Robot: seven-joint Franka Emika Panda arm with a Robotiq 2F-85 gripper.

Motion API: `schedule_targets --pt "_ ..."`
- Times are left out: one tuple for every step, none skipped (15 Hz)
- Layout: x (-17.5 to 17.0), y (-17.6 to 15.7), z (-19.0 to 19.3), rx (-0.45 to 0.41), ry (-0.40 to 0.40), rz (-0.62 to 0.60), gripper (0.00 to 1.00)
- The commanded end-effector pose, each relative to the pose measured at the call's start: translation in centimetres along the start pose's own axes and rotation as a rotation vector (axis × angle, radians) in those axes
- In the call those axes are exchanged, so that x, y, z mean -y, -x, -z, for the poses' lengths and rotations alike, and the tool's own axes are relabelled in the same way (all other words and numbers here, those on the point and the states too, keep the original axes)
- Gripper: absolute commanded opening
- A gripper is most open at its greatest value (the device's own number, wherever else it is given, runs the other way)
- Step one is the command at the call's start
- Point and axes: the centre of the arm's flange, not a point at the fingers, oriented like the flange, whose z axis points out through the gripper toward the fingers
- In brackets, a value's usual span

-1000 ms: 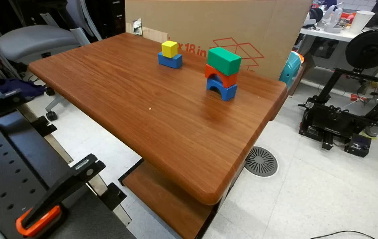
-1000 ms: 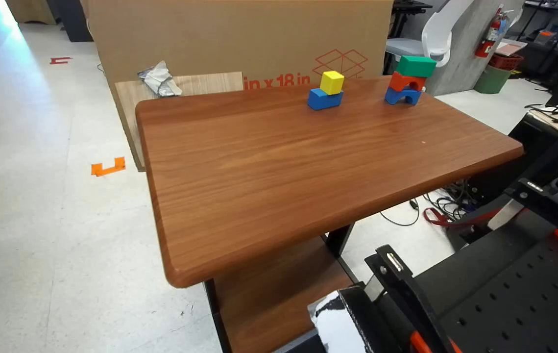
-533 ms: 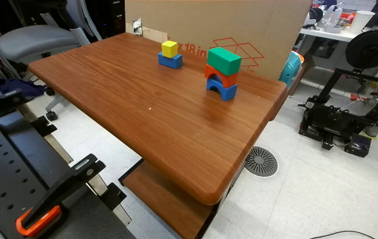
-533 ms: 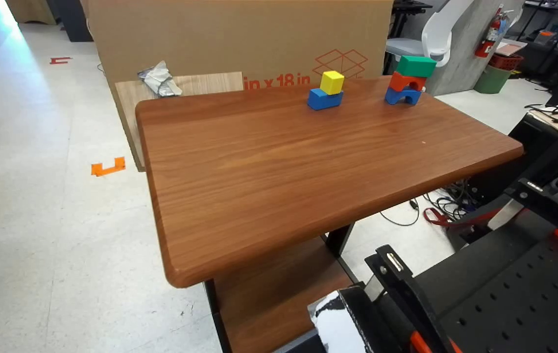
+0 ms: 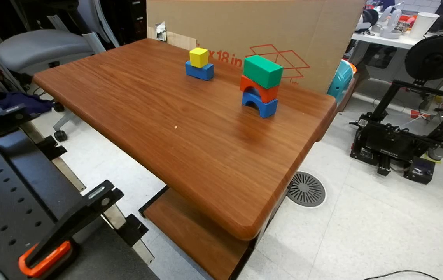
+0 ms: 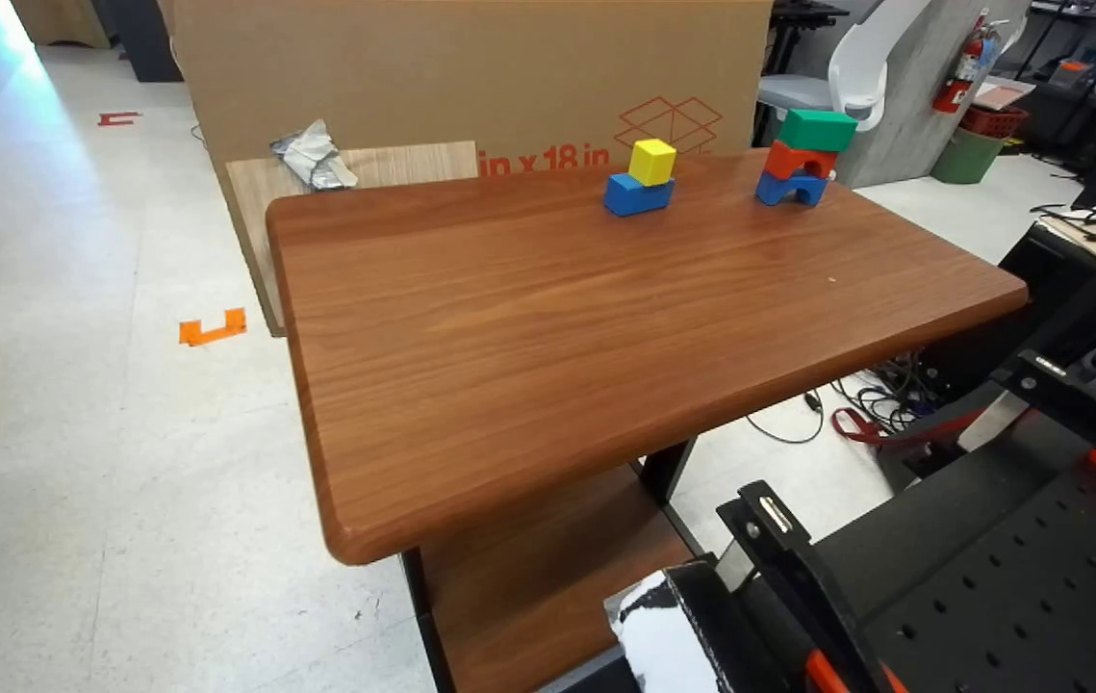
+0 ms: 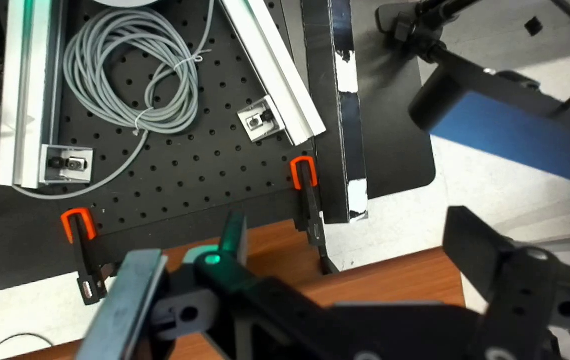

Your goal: Put the yellow block on top of the stack of blocks

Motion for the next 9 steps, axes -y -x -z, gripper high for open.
schedule_targets --pt "0.3 -4.2 -0.8 -0.001 -0.043 0.003 1.00" --pt "0.4 -5.3 -1.2 -0.013 -0.045 -0.007 1.00" --pt "0.5 -6.3 -1.5 -0.026 -0.040 -0.013 1.00" --pt "0.9 -7.9 -1.9 -0.039 -0.027 -0.013 1.00" --pt "1.2 -9.1 -2.2 -0.049 -0.014 -0.011 1.00" --pt "1.4 -10.6 -2.4 -0.051 0.002 -0.007 1.00" --pt "1.7 -11.8 -2.6 -0.056 0.002 -0.018 1.00" --pt "1.9 -13.0 -2.7 -0.046 0.005 -0.022 1.00" --pt "2.0 -14.4 -2.9 -0.040 0.001 -0.028 1.00"
